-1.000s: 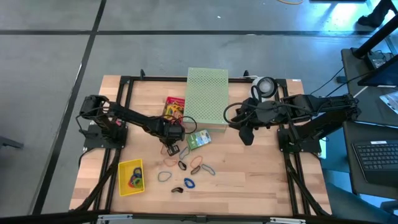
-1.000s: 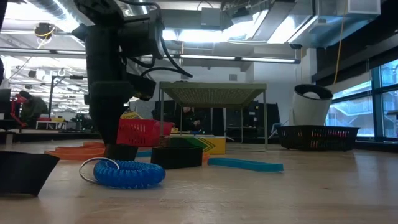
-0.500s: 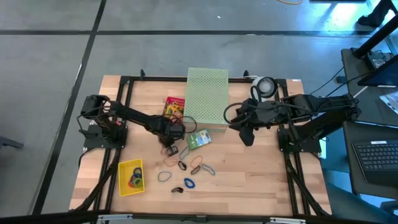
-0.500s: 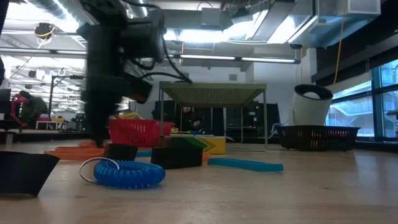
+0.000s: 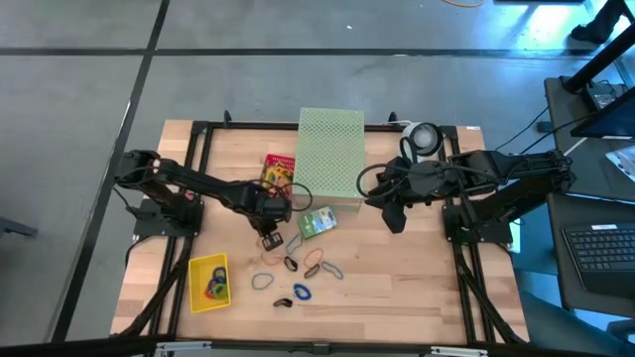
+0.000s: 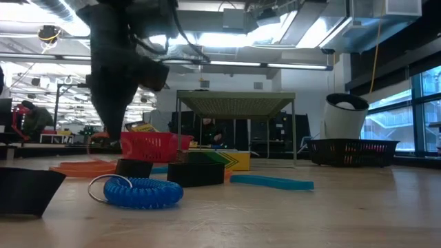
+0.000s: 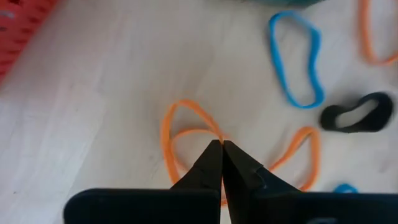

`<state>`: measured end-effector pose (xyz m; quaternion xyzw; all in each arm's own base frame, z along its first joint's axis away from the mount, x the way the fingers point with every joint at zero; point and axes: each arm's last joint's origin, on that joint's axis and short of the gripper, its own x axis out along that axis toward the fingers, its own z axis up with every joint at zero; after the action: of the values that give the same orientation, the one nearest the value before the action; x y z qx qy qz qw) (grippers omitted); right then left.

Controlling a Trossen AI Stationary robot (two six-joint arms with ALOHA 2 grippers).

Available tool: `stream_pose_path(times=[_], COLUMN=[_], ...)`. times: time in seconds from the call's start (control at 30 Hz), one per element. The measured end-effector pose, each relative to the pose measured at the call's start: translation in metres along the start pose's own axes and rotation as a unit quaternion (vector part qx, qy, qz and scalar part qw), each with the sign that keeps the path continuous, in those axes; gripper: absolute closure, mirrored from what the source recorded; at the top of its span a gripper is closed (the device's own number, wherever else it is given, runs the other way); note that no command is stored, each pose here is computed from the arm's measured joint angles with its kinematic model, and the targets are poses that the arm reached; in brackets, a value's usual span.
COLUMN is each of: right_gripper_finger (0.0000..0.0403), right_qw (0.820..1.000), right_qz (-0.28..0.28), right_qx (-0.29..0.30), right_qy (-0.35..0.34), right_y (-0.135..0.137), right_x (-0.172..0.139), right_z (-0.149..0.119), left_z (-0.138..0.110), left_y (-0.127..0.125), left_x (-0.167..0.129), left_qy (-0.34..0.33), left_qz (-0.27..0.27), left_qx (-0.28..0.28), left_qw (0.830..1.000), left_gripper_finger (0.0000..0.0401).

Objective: Pick & Place Office Desk Supplies
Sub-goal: Put the orange rubber band into the black bin

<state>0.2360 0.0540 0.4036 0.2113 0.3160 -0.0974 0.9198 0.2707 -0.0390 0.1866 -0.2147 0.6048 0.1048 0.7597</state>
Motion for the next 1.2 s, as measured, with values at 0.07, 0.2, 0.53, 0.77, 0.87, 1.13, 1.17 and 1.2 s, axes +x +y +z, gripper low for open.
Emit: stream_pose_path(times=[0.07,0.2,0.53,0.77,0.87,1.13,1.17,1.2], right_gripper_finger=[0.0273,0.0273,0.0273,0.0247,0.0213,0.0147,0.0147,0.0147], right_qw=[1.000,1.000,0.992,0.990,0.989,0.988,0.987,0.987], right_qz=[0.000,0.001,0.080,0.102,0.103,0.081,0.074,0.067], right_qx=[0.000,-0.002,-0.064,-0.080,-0.074,-0.048,-0.052,-0.055], right_qy=[0.000,-0.001,-0.075,-0.060,-0.076,-0.126,-0.133,-0.139], right_y=[0.000,0.001,0.020,0.032,0.038,0.044,0.044,0.044], right_x=[0.000,0.002,0.015,0.049,0.067,0.088,0.088,0.088], right_z=[0.000,0.000,0.018,0.018,0.020,0.026,0.026,0.027], left_z=[-0.001,-0.003,0.010,0.019,0.019,0.020,0.019,0.019], left_y=[0.000,0.000,-0.016,-0.028,-0.030,-0.037,-0.037,-0.038], left_x=[-0.007,-0.027,-0.122,-0.191,-0.210,-0.220,-0.220,-0.220], left_qy=[-0.011,-0.042,-0.204,-0.341,-0.368,-0.379,-0.379,-0.377], left_qz=[-0.007,-0.029,-0.137,-0.224,-0.246,-0.299,-0.300,-0.302], left_qx=[-0.004,-0.017,-0.013,0.023,0.030,0.037,0.038,0.039], left_qw=[1.000,0.999,0.969,0.913,0.896,0.875,0.875,0.875], left_gripper_finger=[0.0399,0.0399,0.0399,0.0399,0.0399,0.0399,0.0399,0.0399])
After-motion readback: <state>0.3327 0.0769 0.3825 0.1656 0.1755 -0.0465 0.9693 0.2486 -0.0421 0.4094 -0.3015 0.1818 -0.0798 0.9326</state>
